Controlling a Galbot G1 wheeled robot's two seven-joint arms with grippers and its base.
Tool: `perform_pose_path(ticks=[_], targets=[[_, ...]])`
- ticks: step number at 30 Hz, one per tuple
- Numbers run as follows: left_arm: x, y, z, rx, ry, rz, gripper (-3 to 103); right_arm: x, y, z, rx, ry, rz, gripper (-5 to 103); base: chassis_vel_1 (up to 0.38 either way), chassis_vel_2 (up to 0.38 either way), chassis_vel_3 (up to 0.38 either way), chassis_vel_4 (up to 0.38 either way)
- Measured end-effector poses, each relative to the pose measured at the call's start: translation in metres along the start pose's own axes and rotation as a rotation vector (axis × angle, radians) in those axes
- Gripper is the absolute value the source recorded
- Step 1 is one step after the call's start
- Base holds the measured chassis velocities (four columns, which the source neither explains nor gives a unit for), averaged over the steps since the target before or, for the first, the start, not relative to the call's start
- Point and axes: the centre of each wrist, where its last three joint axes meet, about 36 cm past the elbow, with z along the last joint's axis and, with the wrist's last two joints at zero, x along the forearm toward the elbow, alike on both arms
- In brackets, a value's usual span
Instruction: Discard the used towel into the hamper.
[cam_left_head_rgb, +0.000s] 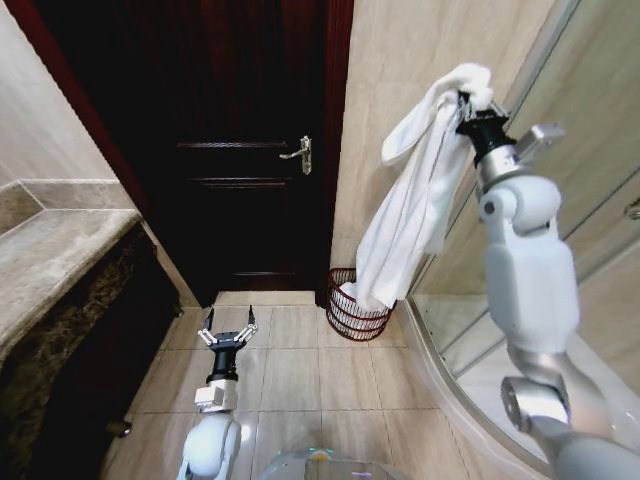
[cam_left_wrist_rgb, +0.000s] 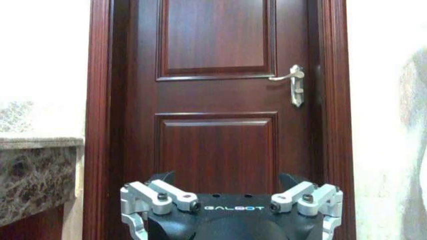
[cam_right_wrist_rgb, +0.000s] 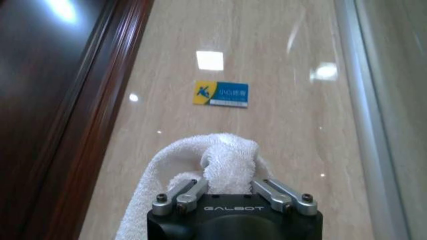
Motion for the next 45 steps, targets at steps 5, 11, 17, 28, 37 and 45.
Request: perform_pose_path(ticks=[5,11,17,28,37,45], targets=[[0.002,0.004,-0.004,-0.009,-0.012,-0.004,100,-0.030,0.004,0.008,-0.016,0.021,0.001,13,0.000,0.000,0.000,0.000],[0.001,0.009,-0.009,-0.019,-0.024,-0.014,100,-0.066,0.007,0.013,-0.016,0.024,0.021,13,0.000,0.000,0.000,0.000],[0.002,0.012,-0.011,-0.023,-0.029,-0.020,100,-0.091,0.005,-0.008,0.017,-0.010,0.038,13,0.000,0.000,0.000,0.000],[0.005,0.014,-0.011,-0.025,-0.037,-0.031,100,-0.078,0.017,0.031,0.014,0.065,0.020,13,0.000,0.000,0.000,0.000],[0.006,0.013,-0.009,-0.015,-0.051,-0.036,100,-0.048,0.022,0.088,-0.006,0.164,0.010,13,0.000,0.000,0.000,0.000],[0.006,0.007,-0.008,-0.002,-0.057,-0.023,100,-0.032,0.037,0.131,-0.019,0.208,0.002,13,0.000,0.000,0.000,0.000]])
